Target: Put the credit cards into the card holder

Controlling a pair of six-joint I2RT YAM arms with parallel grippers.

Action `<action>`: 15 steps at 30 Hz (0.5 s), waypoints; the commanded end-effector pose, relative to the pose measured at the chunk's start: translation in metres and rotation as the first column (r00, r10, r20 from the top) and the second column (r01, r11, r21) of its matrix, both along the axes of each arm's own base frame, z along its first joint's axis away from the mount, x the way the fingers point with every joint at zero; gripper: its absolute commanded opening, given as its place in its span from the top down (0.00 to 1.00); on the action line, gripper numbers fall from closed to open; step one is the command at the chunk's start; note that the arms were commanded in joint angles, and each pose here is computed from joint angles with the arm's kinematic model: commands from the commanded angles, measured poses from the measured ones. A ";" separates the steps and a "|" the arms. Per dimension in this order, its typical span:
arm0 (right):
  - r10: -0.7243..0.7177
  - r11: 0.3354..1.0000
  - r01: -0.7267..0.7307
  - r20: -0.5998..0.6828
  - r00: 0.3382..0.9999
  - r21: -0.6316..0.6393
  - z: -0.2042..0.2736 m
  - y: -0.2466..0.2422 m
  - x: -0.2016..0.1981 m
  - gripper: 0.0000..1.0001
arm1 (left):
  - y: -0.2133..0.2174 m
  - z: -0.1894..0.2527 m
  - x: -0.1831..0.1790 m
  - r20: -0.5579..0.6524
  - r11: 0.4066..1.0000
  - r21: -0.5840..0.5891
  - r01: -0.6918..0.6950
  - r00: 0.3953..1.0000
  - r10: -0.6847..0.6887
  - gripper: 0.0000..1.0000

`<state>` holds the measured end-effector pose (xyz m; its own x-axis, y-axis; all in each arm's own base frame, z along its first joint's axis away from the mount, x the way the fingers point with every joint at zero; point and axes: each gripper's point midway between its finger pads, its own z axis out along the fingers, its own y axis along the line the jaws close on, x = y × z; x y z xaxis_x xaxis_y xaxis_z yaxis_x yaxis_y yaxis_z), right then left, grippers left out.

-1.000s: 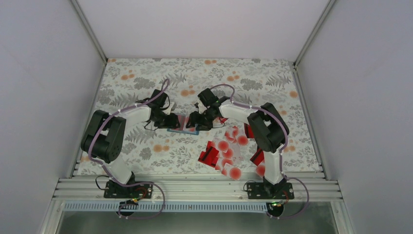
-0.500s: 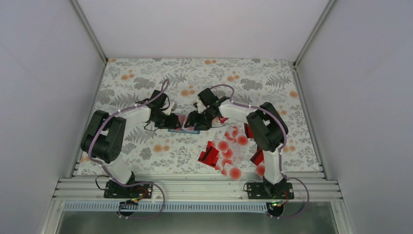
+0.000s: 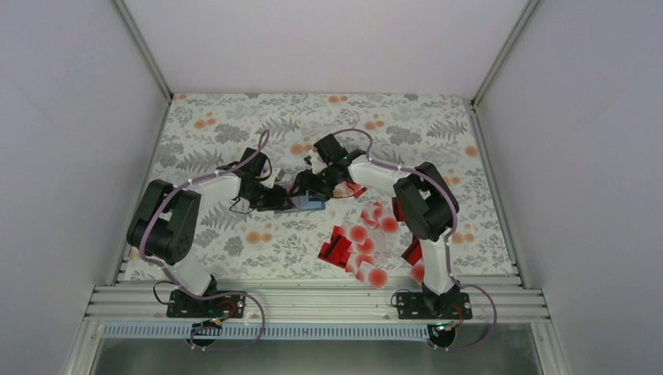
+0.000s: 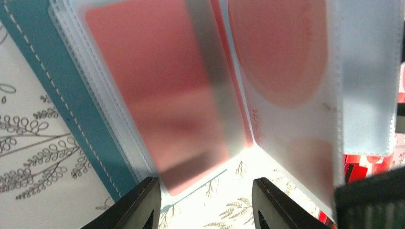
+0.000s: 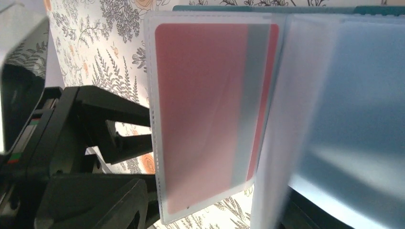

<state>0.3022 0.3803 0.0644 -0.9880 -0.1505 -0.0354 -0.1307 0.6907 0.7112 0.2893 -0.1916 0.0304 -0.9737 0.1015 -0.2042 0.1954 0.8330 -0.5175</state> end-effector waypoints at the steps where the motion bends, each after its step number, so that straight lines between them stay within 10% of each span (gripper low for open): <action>1: 0.024 1.000 -0.025 0.012 1.000 0.019 -0.001 0.011 0.004 0.38 | 0.003 0.010 -0.010 -0.012 1.000 0.001 -0.008 1.000 0.008 0.51; 15: 0.065 0.997 -0.066 0.013 0.998 0.044 0.001 0.027 0.009 0.38 | 0.032 0.058 -0.028 0.067 0.993 0.048 -0.104 0.993 0.101 0.50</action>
<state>0.3122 0.3957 0.0636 -0.9835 -0.1752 -0.0442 -0.1519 0.6698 0.7269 0.2723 -0.1759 0.0870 -0.9575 0.0444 -0.2851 0.1880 0.8455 -0.4998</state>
